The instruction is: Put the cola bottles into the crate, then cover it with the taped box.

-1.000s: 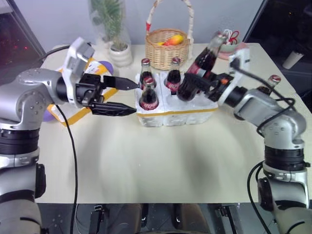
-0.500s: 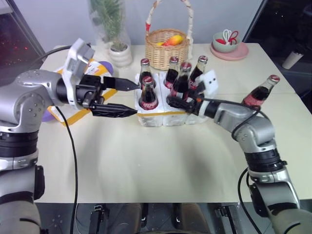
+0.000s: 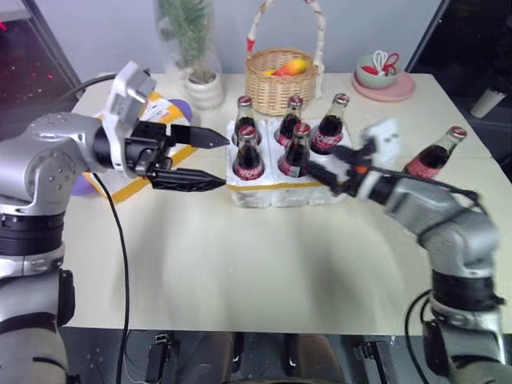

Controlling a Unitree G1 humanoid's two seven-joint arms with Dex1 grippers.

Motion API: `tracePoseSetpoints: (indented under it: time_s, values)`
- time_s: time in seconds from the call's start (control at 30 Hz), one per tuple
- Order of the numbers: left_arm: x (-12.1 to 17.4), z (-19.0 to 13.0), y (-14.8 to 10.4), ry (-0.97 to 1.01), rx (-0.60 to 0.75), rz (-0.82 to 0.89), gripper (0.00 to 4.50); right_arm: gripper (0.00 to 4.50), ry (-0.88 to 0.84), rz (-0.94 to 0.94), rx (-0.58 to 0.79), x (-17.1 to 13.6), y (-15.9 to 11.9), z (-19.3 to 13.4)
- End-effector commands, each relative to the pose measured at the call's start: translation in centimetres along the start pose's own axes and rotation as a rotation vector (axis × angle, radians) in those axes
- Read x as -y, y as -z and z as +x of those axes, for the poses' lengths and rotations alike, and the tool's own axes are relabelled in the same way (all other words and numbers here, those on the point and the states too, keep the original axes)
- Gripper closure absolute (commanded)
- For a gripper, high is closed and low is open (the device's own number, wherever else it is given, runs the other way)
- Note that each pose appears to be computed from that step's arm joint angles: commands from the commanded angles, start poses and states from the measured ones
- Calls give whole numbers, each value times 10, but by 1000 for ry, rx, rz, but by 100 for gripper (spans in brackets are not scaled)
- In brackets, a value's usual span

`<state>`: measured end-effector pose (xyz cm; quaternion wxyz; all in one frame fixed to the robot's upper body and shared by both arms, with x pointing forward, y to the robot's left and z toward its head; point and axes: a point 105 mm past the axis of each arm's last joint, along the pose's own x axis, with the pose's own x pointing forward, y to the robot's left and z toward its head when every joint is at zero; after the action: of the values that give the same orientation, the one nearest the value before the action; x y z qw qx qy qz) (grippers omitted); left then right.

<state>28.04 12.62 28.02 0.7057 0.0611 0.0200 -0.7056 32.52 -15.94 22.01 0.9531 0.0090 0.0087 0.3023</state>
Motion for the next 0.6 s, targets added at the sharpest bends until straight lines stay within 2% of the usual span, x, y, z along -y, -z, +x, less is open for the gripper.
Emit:
tracePoseSetpoints:
  time_s: [0.03,0.13,0.27,0.6]
  values:
    - [1,0,-7,12,1,48,0,5,142,-40,58,13,-16,-51]
    - [0,0,-8,18,1,50,0,5,291,-10,28,31,-3,-80]
    - [-1,3,-9,30,5,58,0,5,560,18,15,70,14,-106]
    - [-1,8,-14,43,12,71,0,5,637,43,40,108,26,-90]
